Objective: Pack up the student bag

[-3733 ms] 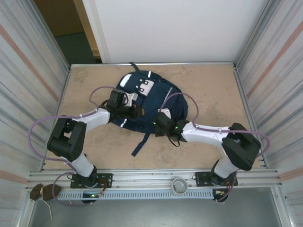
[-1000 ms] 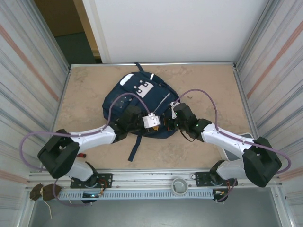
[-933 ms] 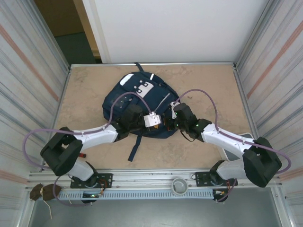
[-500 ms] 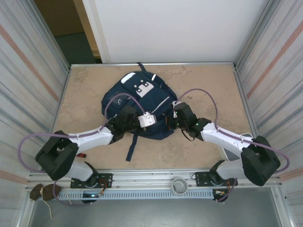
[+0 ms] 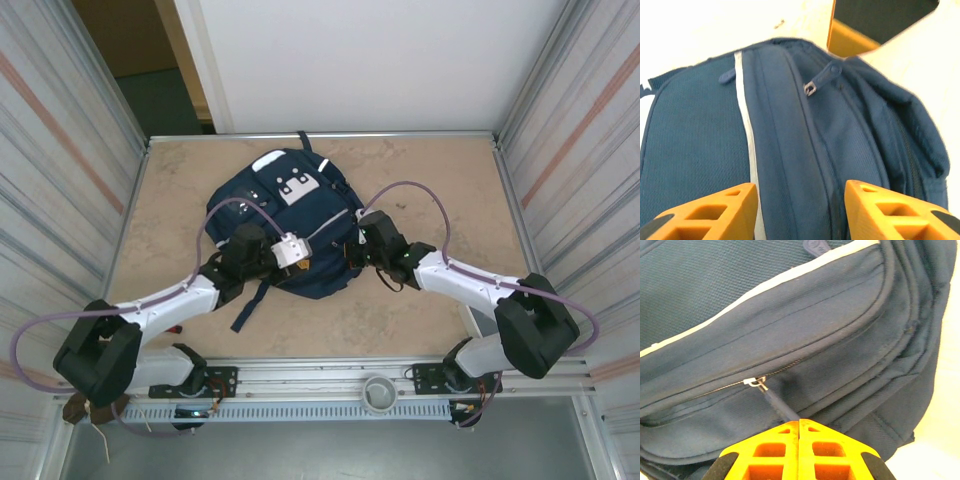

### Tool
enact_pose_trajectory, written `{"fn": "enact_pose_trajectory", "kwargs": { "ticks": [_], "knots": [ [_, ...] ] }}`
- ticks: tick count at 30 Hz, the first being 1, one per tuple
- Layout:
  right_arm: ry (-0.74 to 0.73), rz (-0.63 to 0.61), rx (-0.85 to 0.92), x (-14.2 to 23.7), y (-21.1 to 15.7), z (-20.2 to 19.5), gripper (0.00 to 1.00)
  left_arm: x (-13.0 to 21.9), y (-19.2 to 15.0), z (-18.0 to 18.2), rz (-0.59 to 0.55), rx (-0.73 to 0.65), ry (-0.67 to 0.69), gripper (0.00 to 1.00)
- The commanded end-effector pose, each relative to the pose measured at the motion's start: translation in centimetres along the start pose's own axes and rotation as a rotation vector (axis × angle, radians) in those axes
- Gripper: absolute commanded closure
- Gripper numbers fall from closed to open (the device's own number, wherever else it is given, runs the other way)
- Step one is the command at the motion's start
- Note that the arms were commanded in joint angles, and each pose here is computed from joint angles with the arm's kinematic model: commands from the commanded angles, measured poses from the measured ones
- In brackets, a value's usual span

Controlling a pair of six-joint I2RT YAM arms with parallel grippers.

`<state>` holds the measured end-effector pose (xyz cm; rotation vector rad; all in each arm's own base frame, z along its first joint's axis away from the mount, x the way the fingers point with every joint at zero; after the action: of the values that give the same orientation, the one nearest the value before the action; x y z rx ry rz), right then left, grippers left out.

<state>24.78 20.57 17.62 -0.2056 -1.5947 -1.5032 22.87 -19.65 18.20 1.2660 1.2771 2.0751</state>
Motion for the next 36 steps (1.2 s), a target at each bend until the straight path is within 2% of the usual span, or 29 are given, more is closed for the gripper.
{"fn": "enact_pose_trajectory", "kwargs": {
  "ticks": [1,4,10,15,18,21,27,36],
  "knots": [
    [0.028,-0.041,0.034,0.9,0.8,0.2,1.0,-0.7,1.6,-0.3,0.008,-0.035,-0.017,0.48],
    [0.0,-0.032,0.034,1.8,0.7,-0.6,0.94,-2.1,1.8,-0.7,0.047,-0.043,-0.038,0.47],
    [-0.004,-0.047,0.022,3.4,0.9,-2.3,0.66,-4.7,0.9,-0.8,0.134,-0.057,-0.014,0.49],
    [0.042,-0.04,0.033,3.4,1.1,-3.0,0.53,-5.1,0.7,0.0,0.152,-0.049,0.059,0.74],
    [0.104,-0.044,0.068,2.9,1.3,-2.4,0.5,-4.6,1.0,0.1,0.111,-0.014,0.035,0.88],
    [0.156,-0.039,0.106,2.1,1.5,-1.7,0.48,-3.9,1.4,0.2,0.052,0.039,-0.019,0.94],
    [0.175,0.016,0.176,0.2,1.6,-0.7,0.47,-2.9,1.6,0.5,-0.016,0.116,-0.084,0.99],
    [0.191,0.055,0.23,-1.5,2.4,-0.2,0.48,-2.6,1.6,0.5,-0.026,0.118,-0.095,1.0]
  ]
}}
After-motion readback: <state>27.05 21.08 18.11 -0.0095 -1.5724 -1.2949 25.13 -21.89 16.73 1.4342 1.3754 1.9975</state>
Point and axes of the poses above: each hand's point on the last joint's axis, 136 mm out from that joint toward the fingers, its own x axis back along the fingers, its own z axis along the line the jaws close on, y = z × x, the point moved 9 cm from there along x, back along the fingers, and after that the axes turned 12 degrees about x, right-handed, at the moved point
